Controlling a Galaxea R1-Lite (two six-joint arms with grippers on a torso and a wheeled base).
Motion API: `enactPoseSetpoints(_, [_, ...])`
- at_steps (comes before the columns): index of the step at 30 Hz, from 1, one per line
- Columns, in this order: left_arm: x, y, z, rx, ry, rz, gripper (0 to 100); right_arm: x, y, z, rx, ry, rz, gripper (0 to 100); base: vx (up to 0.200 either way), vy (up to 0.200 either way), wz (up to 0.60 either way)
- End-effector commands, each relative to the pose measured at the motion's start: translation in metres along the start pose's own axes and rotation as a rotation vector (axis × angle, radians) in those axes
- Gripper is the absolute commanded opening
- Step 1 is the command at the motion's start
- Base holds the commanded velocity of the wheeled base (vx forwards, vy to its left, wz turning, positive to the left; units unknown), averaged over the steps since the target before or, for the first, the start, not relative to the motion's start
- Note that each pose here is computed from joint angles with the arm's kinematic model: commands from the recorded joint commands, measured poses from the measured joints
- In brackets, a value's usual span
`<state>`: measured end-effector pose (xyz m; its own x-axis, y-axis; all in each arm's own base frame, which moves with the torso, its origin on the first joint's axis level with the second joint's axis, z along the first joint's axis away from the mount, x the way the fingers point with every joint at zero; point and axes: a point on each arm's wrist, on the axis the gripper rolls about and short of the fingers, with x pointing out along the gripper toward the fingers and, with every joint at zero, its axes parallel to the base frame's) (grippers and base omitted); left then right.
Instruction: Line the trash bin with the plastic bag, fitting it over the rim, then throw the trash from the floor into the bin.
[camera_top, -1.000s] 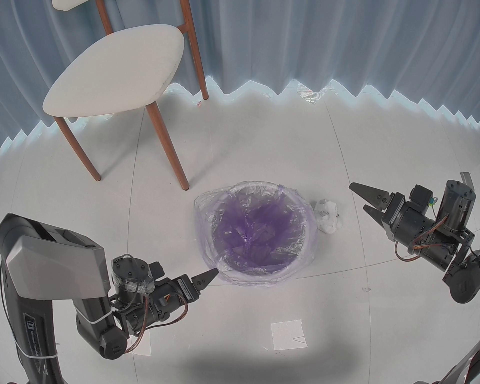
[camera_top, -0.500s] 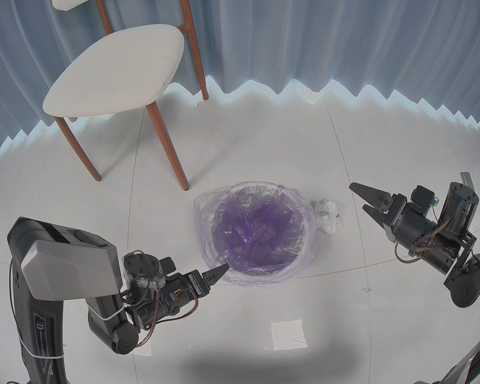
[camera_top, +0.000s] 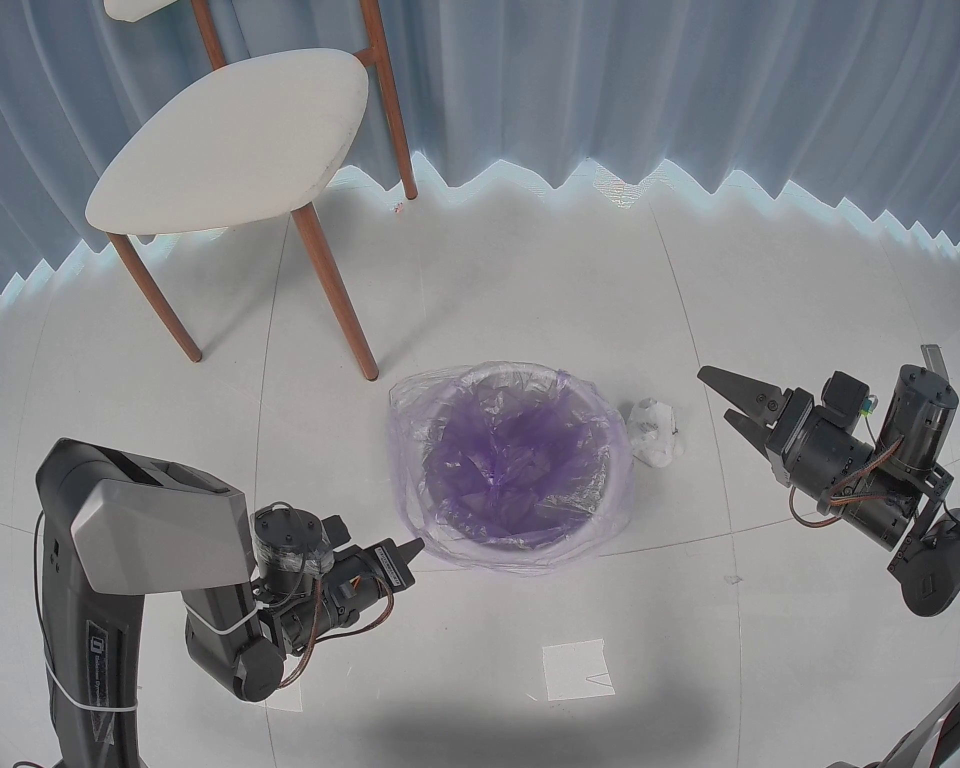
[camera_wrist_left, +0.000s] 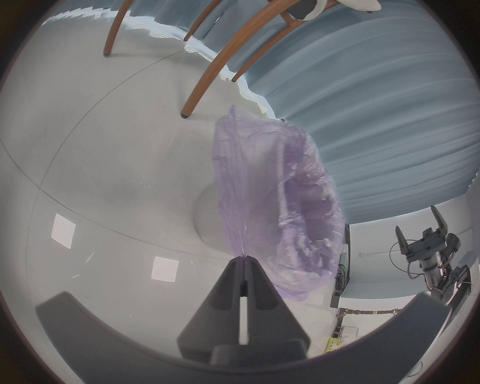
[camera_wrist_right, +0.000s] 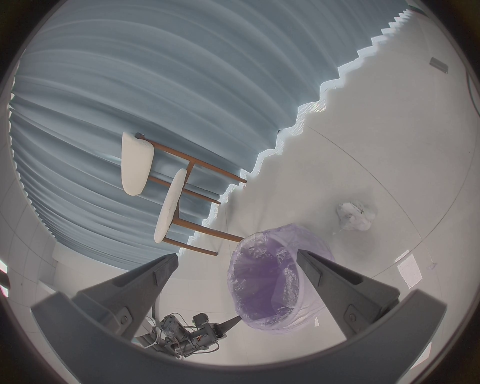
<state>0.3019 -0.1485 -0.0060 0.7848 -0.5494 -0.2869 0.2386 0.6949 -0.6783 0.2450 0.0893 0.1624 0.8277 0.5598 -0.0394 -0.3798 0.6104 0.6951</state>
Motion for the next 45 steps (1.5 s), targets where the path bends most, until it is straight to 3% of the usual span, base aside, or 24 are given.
enactPoseSetpoints(1, [0.005,0.015,-0.005,-0.011,0.012,0.042,0,0.001,-0.001,-0.002,0.002,0.008,-0.005,100,0.000,0.000,0.00])
enactPoseSetpoints(13, [0.038,0.054,-0.020,-0.021,-0.015,0.124,0,0.001,-0.003,-0.004,0.005,0.017,-0.011,100,0.000,0.000,0.00])
enactPoseSetpoints(19, [0.053,0.054,-0.024,0.009,-0.084,0.164,0,0.001,-0.003,-0.004,0.005,0.017,-0.011,100,0.000,0.000,0.00])
enactPoseSetpoints(23, [0.059,0.058,-0.033,0.095,-0.093,0.205,0,0.000,-0.004,-0.005,0.006,0.020,-0.014,100,0.000,0.000,0.00])
enactPoseSetpoints(35, [0.054,0.062,-0.036,0.092,-0.067,0.212,0,0.001,-0.007,-0.008,-0.007,0.033,-0.024,100,0.000,0.000,0.00])
enactPoseSetpoints(36, [0.053,0.062,-0.036,0.092,-0.062,0.208,100,0.001,-0.007,-0.008,-0.008,0.034,-0.025,100,0.000,0.000,0.00])
enactPoseSetpoints(42, [0.052,0.058,-0.031,0.091,-0.113,0.243,100,0.006,-0.016,-0.015,0.001,0.065,-0.053,100,0.000,0.000,0.00])
enactPoseSetpoints(43, [0.047,0.040,-0.010,0.089,-0.195,0.237,100,0.007,-0.017,-0.017,-0.010,0.064,-0.054,100,0.000,0.000,0.00])
enactPoseSetpoints(45, [0.036,0.023,0.004,0.086,-0.234,0.217,100,0.008,-0.019,-0.018,-0.018,0.065,-0.054,100,0.000,0.000,0.00])
